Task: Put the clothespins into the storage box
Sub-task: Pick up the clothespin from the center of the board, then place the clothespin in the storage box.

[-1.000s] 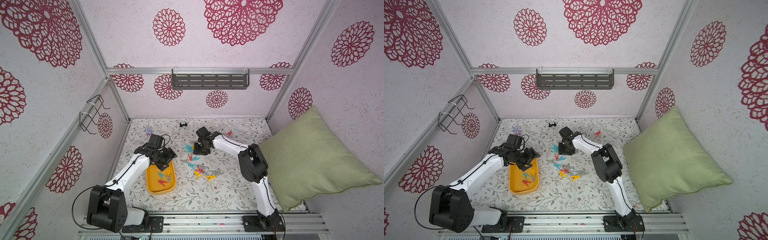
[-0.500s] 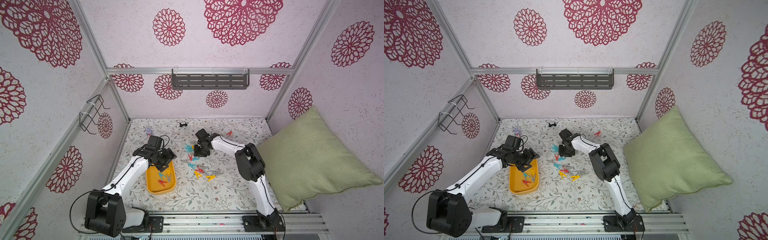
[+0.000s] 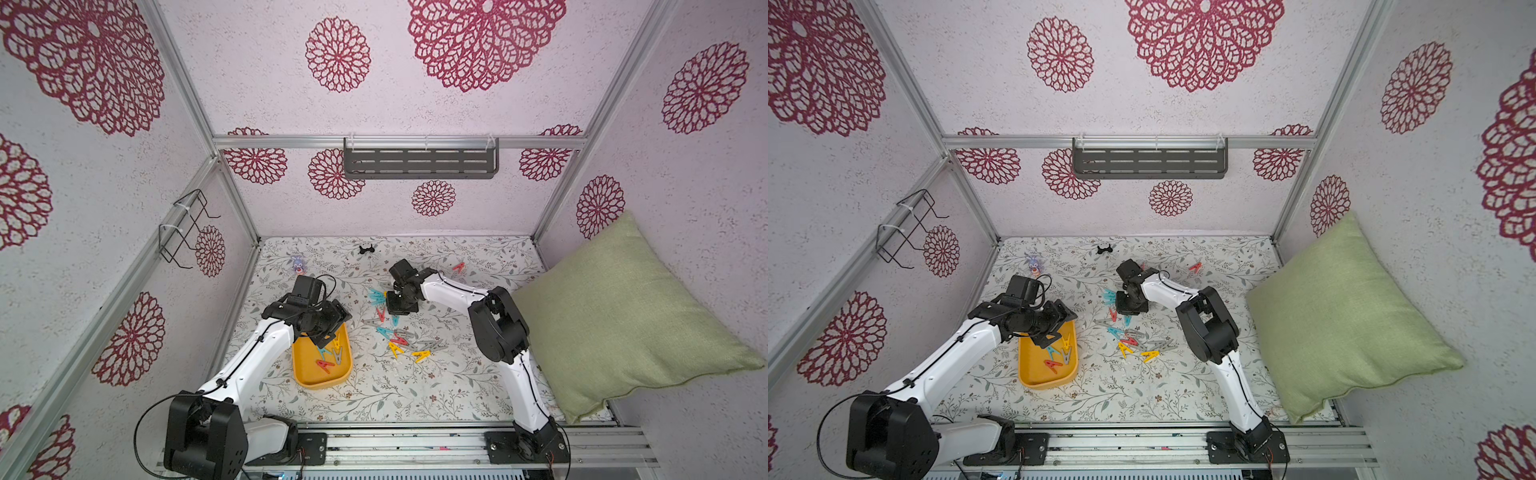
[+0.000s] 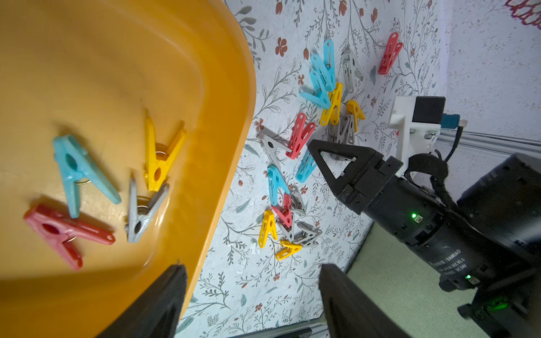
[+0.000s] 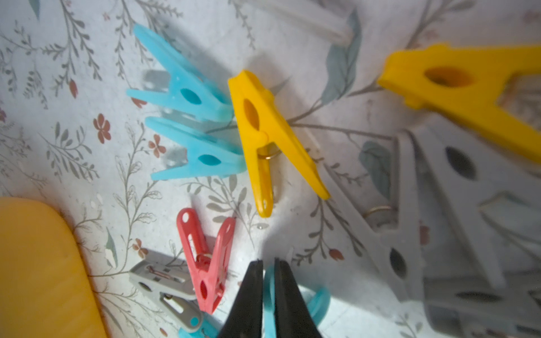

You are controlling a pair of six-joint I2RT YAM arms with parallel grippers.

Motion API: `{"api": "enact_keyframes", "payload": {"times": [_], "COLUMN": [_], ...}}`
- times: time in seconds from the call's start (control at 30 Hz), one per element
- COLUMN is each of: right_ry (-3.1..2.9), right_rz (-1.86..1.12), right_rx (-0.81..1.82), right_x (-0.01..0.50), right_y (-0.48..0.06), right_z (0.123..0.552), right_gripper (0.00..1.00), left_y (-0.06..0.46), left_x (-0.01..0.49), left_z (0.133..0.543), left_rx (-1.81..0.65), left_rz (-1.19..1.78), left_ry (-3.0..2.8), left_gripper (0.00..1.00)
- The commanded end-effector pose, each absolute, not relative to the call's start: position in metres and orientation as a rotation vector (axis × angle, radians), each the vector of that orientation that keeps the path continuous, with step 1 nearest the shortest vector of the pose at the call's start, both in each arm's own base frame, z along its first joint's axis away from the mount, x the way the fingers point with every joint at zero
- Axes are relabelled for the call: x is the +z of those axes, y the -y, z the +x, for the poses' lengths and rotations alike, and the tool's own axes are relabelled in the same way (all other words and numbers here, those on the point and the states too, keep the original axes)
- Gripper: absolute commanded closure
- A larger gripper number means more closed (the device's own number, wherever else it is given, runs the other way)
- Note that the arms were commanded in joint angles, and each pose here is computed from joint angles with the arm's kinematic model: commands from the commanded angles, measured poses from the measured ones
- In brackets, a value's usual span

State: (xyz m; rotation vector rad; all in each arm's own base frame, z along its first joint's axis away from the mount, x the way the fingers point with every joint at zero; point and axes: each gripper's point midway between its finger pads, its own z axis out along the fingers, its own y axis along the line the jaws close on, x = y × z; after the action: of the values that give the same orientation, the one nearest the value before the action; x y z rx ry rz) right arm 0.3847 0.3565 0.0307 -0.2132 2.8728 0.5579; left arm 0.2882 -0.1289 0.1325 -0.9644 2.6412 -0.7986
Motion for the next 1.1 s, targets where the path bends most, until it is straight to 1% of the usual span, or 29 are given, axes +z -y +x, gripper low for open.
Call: {"api": "enact_keyframes", "payload": {"times": [0.0, 0.07, 0.2, 0.37, 0.53, 0.73, 0.93, 1.0, 1.07], "right_ry": [-2.828, -2.795, -2.731, -2.642, -2.565, -2.562, -2.63, -2.649, -2.657], "right_rz": [-0.236, -0.263, -0.373, -0.564, -0.721, -0.903, -1.051, -1.07, -1.075], "right_rx": [0.556, 0.556, 0.56, 0.595, 0.723, 0.868, 0.891, 0.882, 0.876], "right_x": [0.059, 0.075, 0.109, 0.15, 0.178, 0.159, 0.111, 0.1, 0.095], "right_y": [-0.355, -0.359, -0.382, -0.437, -0.496, -0.538, -0.559, -0.56, -0.56], "right_z": [0.382, 0.385, 0.385, 0.371, 0.34, 0.29, 0.246, 0.24, 0.239], "right_gripper": [0.91, 0.94, 0.95, 0.95, 0.95, 0.96, 0.98, 0.96, 0.91], "left_y": [0.128, 0.124, 0.113, 0.083, 0.047, 0.017, 0.013, 0.015, 0.017], "left_x": [0.142, 0.145, 0.155, 0.165, 0.166, 0.16, 0.147, 0.143, 0.139], "left_z": [0.292, 0.293, 0.291, 0.28, 0.258, 0.227, 0.202, 0.196, 0.191], "left_rx": [-0.792, -0.763, -0.742, -0.723, -0.691, -0.656, -0.655, -0.661, -0.674], "left_rz": [-0.934, -0.92, -0.917, -0.979, -1.077, -1.188, -1.256, -1.268, -1.28], "left_ry": [-2.611, -2.607, -2.587, -2.528, -2.485, -2.445, -2.428, -2.427, -2.423], "left_gripper": [0.21, 0.21, 0.21, 0.2, 0.2, 0.2, 0.2, 0.2, 0.2]}}
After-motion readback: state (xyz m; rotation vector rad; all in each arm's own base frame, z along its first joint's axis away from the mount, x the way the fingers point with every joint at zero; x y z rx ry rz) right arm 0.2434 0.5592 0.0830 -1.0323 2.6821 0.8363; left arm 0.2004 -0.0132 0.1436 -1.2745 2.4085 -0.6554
